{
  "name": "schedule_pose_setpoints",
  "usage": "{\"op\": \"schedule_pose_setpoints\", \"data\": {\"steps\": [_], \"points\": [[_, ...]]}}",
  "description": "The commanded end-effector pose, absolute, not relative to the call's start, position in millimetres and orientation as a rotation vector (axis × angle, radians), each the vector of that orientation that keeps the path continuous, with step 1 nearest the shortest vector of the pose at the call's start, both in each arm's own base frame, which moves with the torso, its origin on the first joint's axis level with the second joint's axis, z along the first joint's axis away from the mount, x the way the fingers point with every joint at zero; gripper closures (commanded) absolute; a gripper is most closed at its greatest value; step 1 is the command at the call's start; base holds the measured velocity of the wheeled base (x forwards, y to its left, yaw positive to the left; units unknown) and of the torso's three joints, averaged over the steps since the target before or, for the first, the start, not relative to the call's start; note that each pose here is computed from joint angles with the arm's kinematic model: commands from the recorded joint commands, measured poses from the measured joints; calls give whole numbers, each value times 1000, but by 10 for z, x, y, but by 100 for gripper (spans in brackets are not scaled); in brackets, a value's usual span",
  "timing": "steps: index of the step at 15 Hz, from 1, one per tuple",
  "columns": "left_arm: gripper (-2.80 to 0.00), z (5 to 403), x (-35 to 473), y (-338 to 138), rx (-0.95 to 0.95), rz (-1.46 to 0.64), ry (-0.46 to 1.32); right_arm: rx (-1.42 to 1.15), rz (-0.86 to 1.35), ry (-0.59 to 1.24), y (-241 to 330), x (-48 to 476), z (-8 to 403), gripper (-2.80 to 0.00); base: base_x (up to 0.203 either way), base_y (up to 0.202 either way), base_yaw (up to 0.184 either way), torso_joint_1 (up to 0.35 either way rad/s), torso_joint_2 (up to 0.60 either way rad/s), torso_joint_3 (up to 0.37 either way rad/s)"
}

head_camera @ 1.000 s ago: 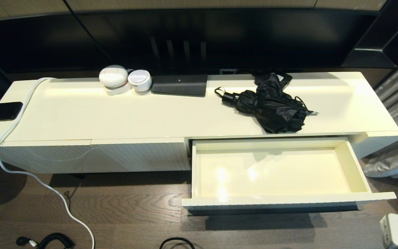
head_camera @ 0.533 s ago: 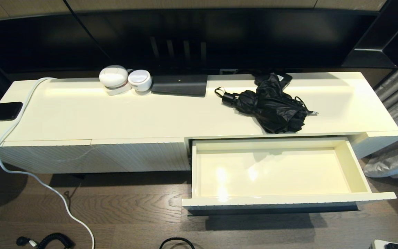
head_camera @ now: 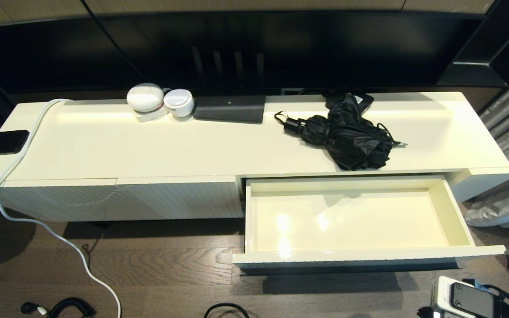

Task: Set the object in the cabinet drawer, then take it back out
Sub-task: Close the drawer

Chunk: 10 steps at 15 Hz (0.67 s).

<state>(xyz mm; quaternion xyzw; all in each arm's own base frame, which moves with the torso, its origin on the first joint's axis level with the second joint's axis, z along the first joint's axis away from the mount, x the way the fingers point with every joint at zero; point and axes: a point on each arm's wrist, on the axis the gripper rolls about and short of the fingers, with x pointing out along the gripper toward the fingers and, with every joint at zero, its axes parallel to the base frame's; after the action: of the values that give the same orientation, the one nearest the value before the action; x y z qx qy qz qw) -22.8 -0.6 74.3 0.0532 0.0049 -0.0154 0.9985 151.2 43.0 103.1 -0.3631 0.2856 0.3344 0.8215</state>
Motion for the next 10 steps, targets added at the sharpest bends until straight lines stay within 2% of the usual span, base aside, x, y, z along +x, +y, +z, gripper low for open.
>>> {"op": "schedule_pose_setpoints", "data": {"steps": [1, 10], "points": [[0, 742, -228, -6, 107, -31, 11, -790, 717, 617, 461, 1564, 972, 0, 0, 0, 0, 0, 0, 0], [0, 742, -228, -6, 107, -31, 11, -889, 697, 532, 500, 1683, 837, 0, 0, 0, 0, 0, 0, 0]]}}
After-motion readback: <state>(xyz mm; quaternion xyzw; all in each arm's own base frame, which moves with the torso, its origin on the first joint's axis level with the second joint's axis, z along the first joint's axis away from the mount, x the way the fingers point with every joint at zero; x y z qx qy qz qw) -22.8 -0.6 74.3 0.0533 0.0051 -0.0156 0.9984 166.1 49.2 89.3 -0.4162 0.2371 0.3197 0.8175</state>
